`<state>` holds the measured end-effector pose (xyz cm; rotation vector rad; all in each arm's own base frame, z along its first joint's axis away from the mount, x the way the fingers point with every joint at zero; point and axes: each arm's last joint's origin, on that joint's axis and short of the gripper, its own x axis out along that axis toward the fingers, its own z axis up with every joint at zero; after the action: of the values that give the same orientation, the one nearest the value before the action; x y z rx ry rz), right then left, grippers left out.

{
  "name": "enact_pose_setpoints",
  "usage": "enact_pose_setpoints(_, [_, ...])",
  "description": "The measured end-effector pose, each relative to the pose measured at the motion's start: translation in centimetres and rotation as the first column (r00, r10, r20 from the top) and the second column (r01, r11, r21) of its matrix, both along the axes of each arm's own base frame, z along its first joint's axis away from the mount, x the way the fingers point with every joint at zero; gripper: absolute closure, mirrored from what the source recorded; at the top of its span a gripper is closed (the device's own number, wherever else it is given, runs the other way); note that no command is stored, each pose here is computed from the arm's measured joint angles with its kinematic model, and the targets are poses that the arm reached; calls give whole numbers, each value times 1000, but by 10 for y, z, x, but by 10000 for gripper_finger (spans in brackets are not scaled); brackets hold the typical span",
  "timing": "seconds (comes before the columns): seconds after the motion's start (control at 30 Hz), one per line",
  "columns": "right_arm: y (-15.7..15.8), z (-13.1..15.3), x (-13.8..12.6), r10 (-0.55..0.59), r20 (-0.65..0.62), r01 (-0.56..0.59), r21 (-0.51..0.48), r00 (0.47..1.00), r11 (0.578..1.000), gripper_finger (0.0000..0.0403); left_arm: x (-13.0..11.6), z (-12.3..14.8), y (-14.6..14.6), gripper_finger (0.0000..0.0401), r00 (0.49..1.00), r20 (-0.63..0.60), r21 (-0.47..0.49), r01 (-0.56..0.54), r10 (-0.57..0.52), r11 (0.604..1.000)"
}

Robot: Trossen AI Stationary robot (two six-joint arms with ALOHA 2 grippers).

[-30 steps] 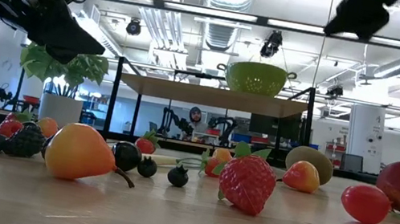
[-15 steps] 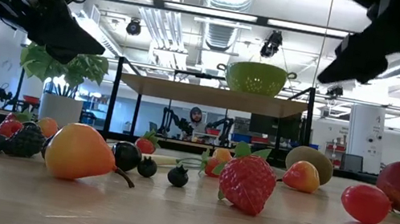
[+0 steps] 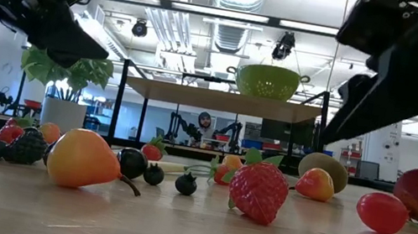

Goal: Pick & Place Fruit
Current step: Put the pear into the strainer bowl

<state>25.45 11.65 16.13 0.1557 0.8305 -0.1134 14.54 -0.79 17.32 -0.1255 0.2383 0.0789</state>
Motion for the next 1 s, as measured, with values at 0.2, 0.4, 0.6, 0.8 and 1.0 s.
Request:
enact_pose_setpoints(0.2, [1,-15,15,-22,-50,21,-27,999,999,114,0,0,0,381,1000,-4,0,0,0,1000])
enact_pose_setpoints(0.4, [-6,-33,23,-68,-100,61,-75,993,995,133,0,-1,0,381,1000,-5,0,0,0,1000])
enact_pose_setpoints(0.6, [-9,-39,25,-85,-121,75,-83,989,994,153,0,-1,0,381,1000,-5,1,0,0,1000])
enact_pose_setpoints(0.8, [-9,-39,23,-88,-132,77,-86,987,993,184,0,-1,0,381,1000,-5,1,0,0,1000])
enact_pose_setpoints(1.0, [-10,-40,22,-106,-146,95,-82,984,992,221,0,-1,0,381,1000,-5,1,0,0,1000])
